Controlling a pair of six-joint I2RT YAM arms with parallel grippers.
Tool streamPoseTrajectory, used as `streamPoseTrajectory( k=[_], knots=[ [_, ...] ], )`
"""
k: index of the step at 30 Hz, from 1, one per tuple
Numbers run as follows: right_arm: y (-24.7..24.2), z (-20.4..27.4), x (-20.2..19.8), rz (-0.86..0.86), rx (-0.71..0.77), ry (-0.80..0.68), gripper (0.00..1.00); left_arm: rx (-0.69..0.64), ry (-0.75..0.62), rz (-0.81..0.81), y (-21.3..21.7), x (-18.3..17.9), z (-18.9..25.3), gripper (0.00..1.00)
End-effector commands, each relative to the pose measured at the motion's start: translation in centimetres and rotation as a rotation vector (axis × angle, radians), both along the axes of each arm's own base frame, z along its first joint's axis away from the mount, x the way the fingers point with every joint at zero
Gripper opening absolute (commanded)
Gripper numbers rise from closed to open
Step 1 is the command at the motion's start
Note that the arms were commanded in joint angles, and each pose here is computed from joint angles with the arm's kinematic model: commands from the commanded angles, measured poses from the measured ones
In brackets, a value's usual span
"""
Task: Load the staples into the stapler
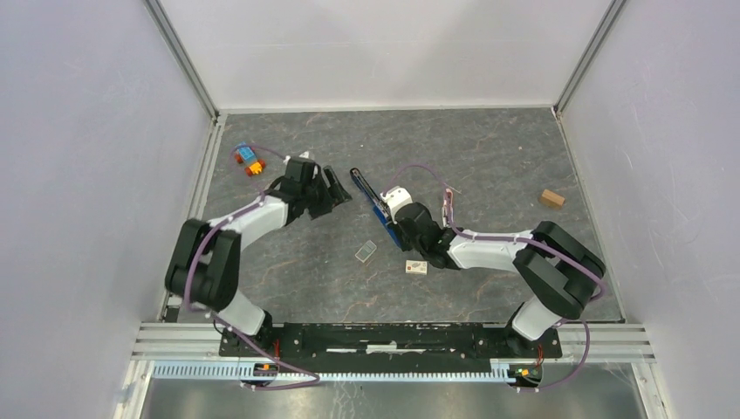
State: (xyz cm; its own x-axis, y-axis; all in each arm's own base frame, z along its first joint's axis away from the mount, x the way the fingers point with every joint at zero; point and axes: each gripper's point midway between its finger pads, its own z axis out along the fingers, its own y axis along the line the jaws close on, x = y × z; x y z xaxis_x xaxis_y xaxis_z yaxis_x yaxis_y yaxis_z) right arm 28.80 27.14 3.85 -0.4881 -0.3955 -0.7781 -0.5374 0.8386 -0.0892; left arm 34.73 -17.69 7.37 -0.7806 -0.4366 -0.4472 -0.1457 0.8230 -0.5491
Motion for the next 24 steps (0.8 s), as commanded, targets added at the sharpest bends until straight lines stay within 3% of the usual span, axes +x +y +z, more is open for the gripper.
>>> streamPoseTrajectory(
  k=[1,10,21,24],
  knots=[
    [-0.5,0.8,-0.2,0.052,-0.006,-0.038,0.13,-0.09,-0.157,0.05,-2.1,7.1,3.3,0.79],
    [-0.9,1.0,-0.1,0.065,0.01,-0.039,0.14,-0.066,-0.069,0.109,-1.7,10.5,-1.4,0.77],
    [-0.6,0.6,-0.2,0.095,0.019,-0.045,0.17,-0.173,0.044,0.176,-3.4,11.9,-4.3,0.79],
    [-0.4,1.1,0.0,0.089,0.024,-0.043,0.26,-0.178,0.047,0.167,-3.6,12.3,-4.5,0.79]
  ],
)
